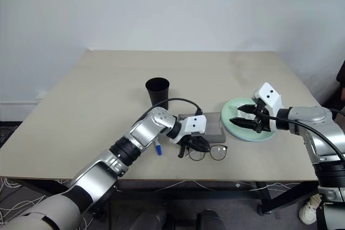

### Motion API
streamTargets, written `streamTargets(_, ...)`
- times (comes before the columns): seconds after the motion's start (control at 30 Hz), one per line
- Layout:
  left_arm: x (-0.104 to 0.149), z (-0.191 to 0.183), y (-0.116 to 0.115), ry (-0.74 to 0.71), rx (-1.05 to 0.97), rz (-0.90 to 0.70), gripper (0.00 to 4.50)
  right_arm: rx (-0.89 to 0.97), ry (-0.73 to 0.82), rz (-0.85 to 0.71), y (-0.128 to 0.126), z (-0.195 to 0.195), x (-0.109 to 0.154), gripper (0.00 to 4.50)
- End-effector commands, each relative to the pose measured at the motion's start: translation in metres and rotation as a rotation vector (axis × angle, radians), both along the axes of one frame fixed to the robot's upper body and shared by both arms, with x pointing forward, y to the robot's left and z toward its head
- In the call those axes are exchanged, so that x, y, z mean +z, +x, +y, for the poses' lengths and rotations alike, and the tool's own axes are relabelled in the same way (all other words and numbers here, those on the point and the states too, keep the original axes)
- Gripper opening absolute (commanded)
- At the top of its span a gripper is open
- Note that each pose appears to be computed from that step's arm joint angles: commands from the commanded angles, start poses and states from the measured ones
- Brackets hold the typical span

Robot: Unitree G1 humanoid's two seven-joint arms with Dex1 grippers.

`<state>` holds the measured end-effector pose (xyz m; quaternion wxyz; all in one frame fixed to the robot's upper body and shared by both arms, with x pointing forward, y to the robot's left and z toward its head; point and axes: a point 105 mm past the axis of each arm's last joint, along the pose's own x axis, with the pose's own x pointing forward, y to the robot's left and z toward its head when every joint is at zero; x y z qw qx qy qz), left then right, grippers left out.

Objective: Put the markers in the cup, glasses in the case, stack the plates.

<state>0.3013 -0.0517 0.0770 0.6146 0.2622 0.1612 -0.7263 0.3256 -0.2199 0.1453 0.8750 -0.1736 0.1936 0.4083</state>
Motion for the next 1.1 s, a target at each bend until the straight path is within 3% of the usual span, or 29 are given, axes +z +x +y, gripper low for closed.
streamTargets(0.03, 0.006, -0.005, 0.005, -0.012, 0.001, -0.047, 0.66, 0.009, 0.002, -0.048, 0.001, 0.002, 0.013, 2.99)
streamTargets(0.7, -0.011, -0.007, 0.0, 0.027, 0.001, -0.019, 0.66, 0.004, 0.002, -0.051, 0.002, 0.002, 0.014, 2.99)
streamTargets(0.83, -0.012, -0.006, 0.0, 0.052, -0.009, -0.03, 0.03, 0.007, 0.0, -0.053, 0.001, 0.002, 0.015, 2.99)
streamTargets(1.1, 0.004, -0.006, 0.004, 0.022, -0.019, -0.053, 0.03, 0.012, -0.012, -0.051, 0.001, -0.002, 0.017, 2.99)
